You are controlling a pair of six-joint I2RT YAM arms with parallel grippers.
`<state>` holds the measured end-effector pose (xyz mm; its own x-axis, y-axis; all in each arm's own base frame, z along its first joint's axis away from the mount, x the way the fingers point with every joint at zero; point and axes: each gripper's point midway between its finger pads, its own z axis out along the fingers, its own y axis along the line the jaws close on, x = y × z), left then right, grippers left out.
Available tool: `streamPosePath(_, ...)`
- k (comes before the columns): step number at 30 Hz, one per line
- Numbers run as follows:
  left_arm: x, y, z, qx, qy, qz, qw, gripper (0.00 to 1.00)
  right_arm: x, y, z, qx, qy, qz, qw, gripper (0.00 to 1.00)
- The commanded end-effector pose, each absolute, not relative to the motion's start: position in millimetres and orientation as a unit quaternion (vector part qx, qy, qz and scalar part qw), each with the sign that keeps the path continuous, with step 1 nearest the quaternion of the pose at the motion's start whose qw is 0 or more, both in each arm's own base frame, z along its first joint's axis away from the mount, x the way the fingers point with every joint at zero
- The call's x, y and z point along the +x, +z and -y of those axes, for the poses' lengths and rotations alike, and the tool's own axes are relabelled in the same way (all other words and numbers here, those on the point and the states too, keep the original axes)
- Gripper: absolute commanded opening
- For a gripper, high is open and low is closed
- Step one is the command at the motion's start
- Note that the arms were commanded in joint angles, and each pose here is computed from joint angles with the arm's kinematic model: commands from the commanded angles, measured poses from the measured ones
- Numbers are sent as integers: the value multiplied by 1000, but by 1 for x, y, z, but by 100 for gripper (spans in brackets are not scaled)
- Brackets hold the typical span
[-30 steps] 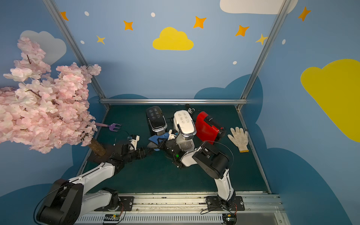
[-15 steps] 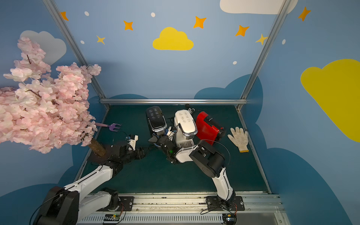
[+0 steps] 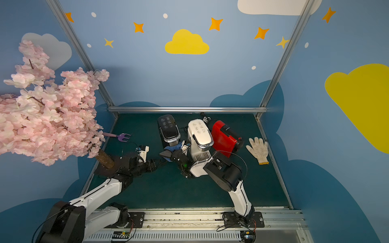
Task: Wipe the surface of a coffee machine
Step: Wipe the dirt from the surface of the coffee machine.
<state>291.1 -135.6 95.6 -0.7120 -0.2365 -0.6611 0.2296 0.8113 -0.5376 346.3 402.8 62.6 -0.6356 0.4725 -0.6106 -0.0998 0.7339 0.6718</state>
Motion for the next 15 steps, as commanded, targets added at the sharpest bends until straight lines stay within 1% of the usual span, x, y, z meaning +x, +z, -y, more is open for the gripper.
streamPosePath(1,290,93,133,2,-301,-875,380,57,327,53,-399,93,339,-858,375,0)
streamPosePath(4,290,92,132,1,-297,-876,380,57,316,58,-399,83,347,-861,364,0)
streamPosePath(8,290,92,132,2,-298,-876,380,57,311,71,-392,84,356,-851,377,0)
streamPosePath(15,292,87,133,2,-297,-879,373,58,335,113,-389,82,368,-817,436,0)
